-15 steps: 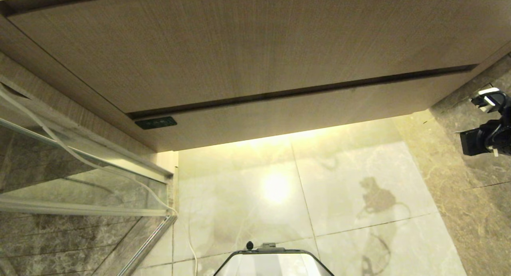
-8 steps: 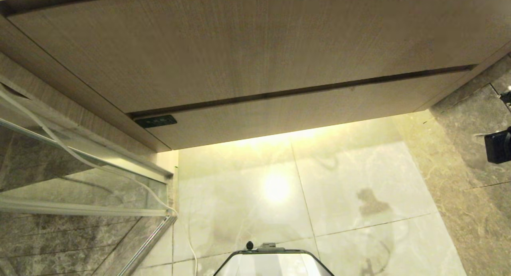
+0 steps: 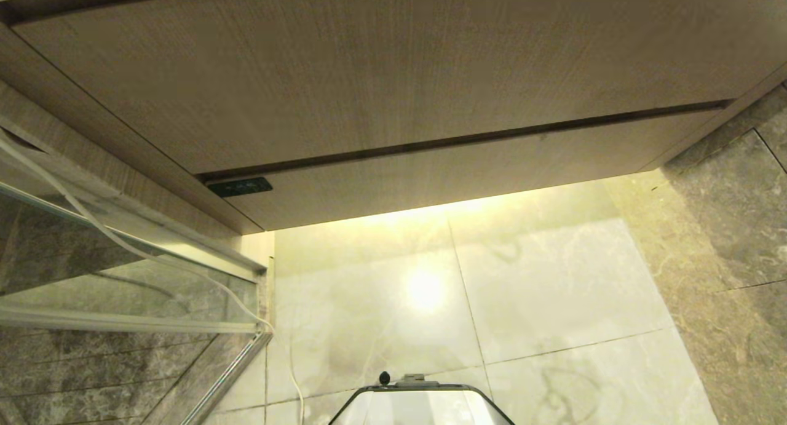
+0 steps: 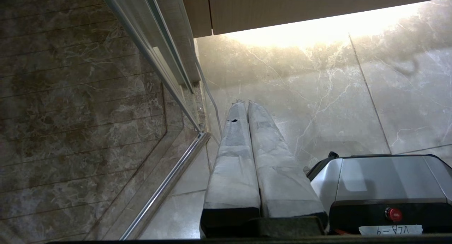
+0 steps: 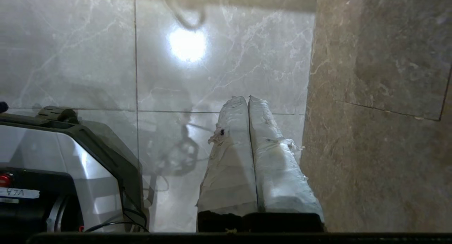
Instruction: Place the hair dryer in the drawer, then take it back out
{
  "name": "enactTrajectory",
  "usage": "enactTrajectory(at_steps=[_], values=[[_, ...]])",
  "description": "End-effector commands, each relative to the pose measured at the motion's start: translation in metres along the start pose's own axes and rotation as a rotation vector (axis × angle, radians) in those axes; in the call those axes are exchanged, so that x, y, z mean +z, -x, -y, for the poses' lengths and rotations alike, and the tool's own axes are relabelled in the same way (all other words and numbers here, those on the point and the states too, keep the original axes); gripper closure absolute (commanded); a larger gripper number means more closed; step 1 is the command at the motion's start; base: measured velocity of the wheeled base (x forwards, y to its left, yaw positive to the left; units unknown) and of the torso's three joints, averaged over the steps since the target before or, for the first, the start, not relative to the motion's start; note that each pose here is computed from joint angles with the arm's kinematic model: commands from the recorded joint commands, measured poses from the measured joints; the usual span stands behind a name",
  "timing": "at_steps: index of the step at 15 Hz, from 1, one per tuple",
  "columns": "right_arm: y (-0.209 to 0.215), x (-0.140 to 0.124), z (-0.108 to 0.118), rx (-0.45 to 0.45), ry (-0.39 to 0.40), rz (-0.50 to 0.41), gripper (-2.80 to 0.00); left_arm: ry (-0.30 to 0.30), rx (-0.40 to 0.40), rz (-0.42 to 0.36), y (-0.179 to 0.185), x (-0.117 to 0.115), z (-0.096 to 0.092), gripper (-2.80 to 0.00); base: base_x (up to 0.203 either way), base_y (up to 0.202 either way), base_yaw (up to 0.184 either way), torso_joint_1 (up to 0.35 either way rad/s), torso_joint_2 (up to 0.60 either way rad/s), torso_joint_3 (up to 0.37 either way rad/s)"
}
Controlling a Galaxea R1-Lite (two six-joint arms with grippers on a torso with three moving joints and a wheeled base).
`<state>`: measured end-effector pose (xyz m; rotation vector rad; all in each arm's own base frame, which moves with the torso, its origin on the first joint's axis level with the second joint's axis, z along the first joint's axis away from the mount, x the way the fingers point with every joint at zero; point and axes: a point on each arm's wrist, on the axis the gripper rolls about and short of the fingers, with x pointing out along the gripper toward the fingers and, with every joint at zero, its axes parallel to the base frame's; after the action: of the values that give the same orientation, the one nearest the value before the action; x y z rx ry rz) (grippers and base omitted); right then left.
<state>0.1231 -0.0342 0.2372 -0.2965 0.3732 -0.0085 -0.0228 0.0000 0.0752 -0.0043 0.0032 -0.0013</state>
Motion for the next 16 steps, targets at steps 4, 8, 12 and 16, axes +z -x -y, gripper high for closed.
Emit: enactTrajectory(at_steps=[4, 8, 12, 16], values=[[0.065, -0.047, -0.043, 0.019, -0.102, 0.204, 0.00, 0.000, 0.000, -0.001, 0.000, 0.000, 0.000, 0.00, 0.000, 0.000, 0.000, 0.000, 0.00, 0.000], [0.102, -0.128, -0.064, -0.055, -0.214, 0.449, 0.00, 0.000, 0.001, -0.001, 0.000, 0.000, 0.000, 0.00, 0.000, 0.000, 0.000, 0.000, 0.00, 0.000], [0.083, -0.178, -0.081, 0.030, -0.218, 0.564, 0.00, 0.000, 0.001, -0.001, 0.000, 0.000, 0.000, 0.00, 0.000, 0.000, 0.000, 0.000, 0.00, 0.000], [0.080, -0.188, -0.083, 0.133, -0.190, 0.512, 0.00, 0.000, 0.001, 0.001, 0.000, 0.000, 0.000, 0.00, 0.000, 0.000, 0.000, 0.000, 0.00, 0.000]])
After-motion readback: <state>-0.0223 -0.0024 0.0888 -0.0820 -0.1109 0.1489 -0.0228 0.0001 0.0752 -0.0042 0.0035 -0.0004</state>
